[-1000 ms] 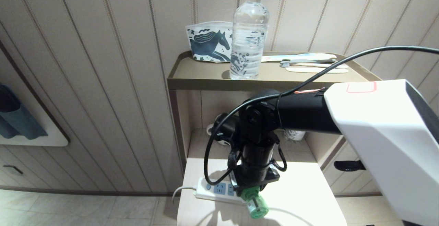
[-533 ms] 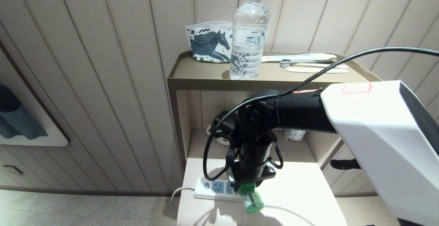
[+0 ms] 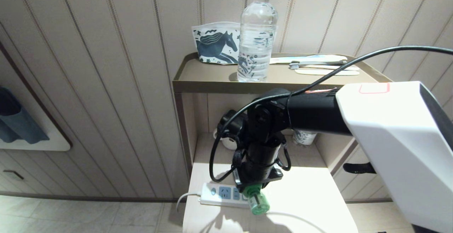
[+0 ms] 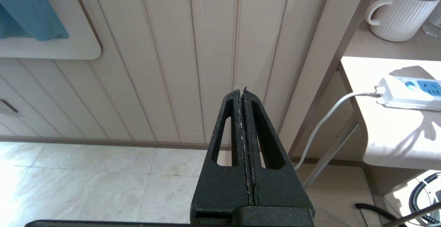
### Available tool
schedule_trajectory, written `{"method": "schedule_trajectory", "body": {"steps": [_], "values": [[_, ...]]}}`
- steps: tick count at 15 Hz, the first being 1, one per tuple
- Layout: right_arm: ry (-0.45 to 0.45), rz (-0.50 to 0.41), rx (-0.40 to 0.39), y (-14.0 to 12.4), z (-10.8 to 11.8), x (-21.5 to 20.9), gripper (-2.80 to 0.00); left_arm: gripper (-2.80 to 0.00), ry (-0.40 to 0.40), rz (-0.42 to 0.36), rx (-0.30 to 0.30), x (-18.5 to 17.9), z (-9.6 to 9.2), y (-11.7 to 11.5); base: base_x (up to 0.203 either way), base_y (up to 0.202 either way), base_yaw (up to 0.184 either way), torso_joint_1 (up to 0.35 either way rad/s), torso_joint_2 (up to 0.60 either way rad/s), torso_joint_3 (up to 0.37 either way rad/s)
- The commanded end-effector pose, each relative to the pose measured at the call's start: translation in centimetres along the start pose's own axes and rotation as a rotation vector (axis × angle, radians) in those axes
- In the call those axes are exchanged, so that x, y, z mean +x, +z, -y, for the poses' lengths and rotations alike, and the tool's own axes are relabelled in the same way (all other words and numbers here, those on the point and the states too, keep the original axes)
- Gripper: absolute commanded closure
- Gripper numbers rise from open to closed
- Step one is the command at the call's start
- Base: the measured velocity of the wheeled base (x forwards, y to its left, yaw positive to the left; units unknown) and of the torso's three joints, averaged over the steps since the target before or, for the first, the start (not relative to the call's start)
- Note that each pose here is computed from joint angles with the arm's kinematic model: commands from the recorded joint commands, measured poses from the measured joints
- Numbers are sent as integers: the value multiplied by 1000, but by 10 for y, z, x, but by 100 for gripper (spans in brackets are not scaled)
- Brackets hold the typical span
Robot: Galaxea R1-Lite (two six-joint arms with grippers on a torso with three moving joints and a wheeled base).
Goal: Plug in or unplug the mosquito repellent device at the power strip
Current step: Insert the plug into the socket
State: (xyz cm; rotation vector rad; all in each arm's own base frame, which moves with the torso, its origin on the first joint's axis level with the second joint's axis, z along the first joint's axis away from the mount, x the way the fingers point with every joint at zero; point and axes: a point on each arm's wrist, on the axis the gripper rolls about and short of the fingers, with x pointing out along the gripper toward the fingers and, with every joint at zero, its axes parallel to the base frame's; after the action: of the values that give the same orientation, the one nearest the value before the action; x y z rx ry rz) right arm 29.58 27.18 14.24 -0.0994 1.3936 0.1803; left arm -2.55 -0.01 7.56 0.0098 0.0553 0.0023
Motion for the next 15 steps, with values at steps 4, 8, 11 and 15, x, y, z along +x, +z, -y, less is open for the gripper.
{"method": "schedule_trajectory", "body": {"steps": [4,8,11,15], "values": [[-6,1,16,5,4,5,0,0,1,2,-1,0,0,0,0,0,0,0,0,0],[-11,-3,19,5,5,6,0,0,1,0,1,0,0,0,0,0,0,0,0,0],[-11,-7,14,4,5,6,0,0,1,0,1,0,0,0,0,0,0,0,0,0],[-19,-23,14,3,5,11,0,0,1,0,1,0,0,0,0,0,0,0,0,0]]}}
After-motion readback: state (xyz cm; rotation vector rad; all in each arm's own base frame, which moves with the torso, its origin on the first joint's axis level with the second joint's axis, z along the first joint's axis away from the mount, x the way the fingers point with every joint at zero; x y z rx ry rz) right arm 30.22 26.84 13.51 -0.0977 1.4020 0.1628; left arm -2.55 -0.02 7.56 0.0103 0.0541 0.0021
